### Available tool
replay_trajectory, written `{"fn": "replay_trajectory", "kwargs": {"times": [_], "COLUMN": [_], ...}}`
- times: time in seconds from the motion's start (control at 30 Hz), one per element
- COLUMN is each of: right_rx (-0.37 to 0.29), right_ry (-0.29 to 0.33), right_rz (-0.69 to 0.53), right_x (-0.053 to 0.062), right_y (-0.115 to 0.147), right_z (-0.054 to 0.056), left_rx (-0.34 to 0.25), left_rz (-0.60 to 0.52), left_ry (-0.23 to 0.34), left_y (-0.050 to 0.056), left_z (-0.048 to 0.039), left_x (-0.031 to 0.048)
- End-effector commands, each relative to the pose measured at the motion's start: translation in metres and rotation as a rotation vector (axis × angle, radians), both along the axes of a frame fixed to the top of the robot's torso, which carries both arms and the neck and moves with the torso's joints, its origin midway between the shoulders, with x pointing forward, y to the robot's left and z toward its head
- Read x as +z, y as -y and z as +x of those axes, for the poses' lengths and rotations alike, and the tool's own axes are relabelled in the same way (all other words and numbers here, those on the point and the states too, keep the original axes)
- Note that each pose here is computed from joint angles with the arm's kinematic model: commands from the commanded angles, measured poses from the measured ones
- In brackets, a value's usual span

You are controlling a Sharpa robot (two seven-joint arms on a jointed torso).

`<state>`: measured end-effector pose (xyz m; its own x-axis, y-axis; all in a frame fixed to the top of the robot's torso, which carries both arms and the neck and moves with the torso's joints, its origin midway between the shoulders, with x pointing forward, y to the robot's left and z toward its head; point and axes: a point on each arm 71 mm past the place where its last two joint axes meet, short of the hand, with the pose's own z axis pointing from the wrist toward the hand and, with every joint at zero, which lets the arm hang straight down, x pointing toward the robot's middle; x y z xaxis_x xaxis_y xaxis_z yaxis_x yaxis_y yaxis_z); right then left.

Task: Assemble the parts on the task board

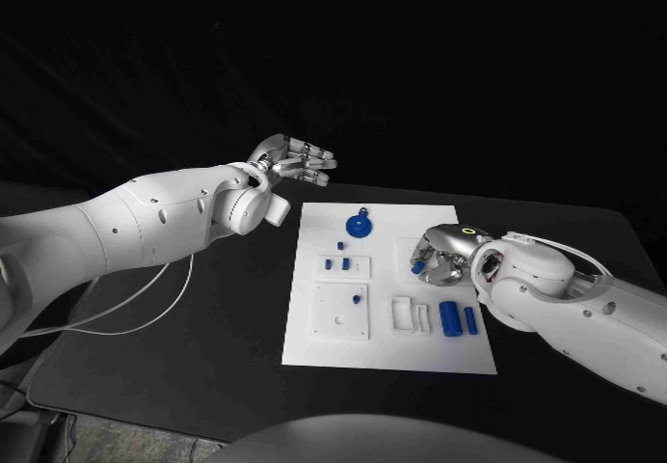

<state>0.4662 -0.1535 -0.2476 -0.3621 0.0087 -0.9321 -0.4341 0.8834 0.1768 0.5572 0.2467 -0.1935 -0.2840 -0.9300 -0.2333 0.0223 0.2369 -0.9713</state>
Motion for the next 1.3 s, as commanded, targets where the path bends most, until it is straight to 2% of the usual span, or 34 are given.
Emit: {"fn": "replay_trajectory", "kwargs": {"times": [0.03,0.67,1.3], "right_rx": [0.006,-0.005,-0.021], "right_ry": [0.010,0.042,0.099], "right_rz": [-0.008,0.016,0.043], "right_x": [-0.0023,0.0002,0.0048], "right_y": [-0.0010,-0.0040,-0.0052], "right_z": [-0.0008,-0.0013,-0.0003], "left_rx": [-0.015,-0.011,-0.011], "left_rz": [-0.048,-0.053,-0.049], "left_ry": [-0.023,-0.030,-0.035], "left_y": [0.0035,0.0004,-0.0015], "left_z": [-0.0008,-0.0006,-0.0001], "left_x": [-0.0003,-0.0008,-0.0014]}}
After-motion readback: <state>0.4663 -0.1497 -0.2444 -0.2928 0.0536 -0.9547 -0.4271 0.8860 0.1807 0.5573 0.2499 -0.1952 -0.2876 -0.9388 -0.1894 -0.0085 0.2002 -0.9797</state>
